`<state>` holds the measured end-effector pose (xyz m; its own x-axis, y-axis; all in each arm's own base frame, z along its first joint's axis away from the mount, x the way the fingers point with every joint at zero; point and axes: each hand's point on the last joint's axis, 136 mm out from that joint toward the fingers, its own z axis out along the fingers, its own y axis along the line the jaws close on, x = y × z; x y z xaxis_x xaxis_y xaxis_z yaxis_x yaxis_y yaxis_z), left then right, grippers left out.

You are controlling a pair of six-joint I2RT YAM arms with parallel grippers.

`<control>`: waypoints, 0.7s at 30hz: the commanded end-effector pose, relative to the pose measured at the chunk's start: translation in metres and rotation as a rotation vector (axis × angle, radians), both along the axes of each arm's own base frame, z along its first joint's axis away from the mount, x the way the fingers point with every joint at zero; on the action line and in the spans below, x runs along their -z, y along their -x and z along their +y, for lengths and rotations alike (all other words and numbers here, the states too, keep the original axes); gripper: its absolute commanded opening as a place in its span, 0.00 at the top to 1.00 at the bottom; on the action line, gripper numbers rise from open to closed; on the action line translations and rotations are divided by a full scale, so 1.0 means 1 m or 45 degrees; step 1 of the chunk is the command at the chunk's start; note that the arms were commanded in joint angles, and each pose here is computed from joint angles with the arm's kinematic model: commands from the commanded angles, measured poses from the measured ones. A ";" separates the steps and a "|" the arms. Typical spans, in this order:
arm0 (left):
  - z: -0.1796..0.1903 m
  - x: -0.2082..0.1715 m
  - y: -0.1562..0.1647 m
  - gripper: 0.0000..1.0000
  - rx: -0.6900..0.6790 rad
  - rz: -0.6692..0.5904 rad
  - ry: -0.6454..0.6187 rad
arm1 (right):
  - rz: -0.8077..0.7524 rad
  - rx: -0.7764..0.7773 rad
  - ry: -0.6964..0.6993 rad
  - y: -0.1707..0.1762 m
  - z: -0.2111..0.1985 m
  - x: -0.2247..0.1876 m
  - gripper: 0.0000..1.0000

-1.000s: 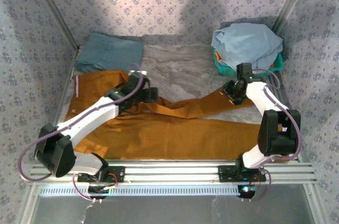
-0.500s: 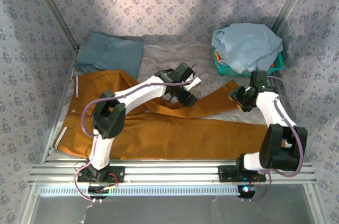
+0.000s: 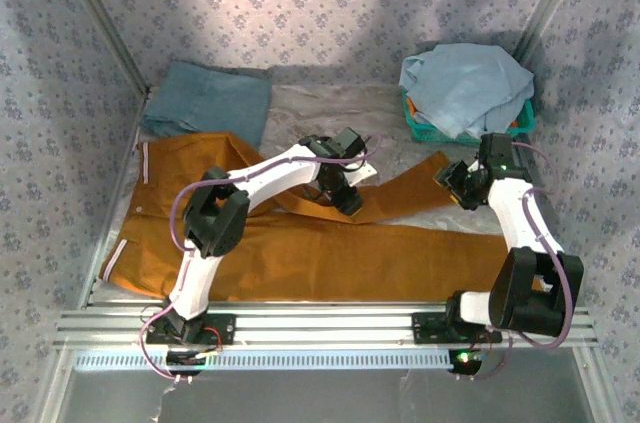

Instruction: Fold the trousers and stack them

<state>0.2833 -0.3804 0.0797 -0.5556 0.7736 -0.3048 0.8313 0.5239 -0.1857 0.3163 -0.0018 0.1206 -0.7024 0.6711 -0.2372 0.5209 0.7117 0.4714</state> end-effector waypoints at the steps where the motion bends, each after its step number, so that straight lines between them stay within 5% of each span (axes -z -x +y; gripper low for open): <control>1: -0.006 -0.021 0.006 0.73 0.018 -0.010 0.045 | 0.008 -0.014 -0.011 0.006 0.002 0.002 0.45; 7: -0.004 -0.053 -0.033 1.00 -0.024 -0.361 -0.064 | 0.010 -0.009 -0.002 0.009 0.002 0.006 0.46; 12: -0.018 -0.076 -0.082 1.00 0.030 -0.713 -0.144 | 0.019 0.000 -0.010 0.009 0.003 0.010 0.46; 21: -0.031 -0.063 -0.162 1.00 0.027 -0.859 -0.153 | -0.006 0.001 -0.031 -0.003 0.005 0.014 0.46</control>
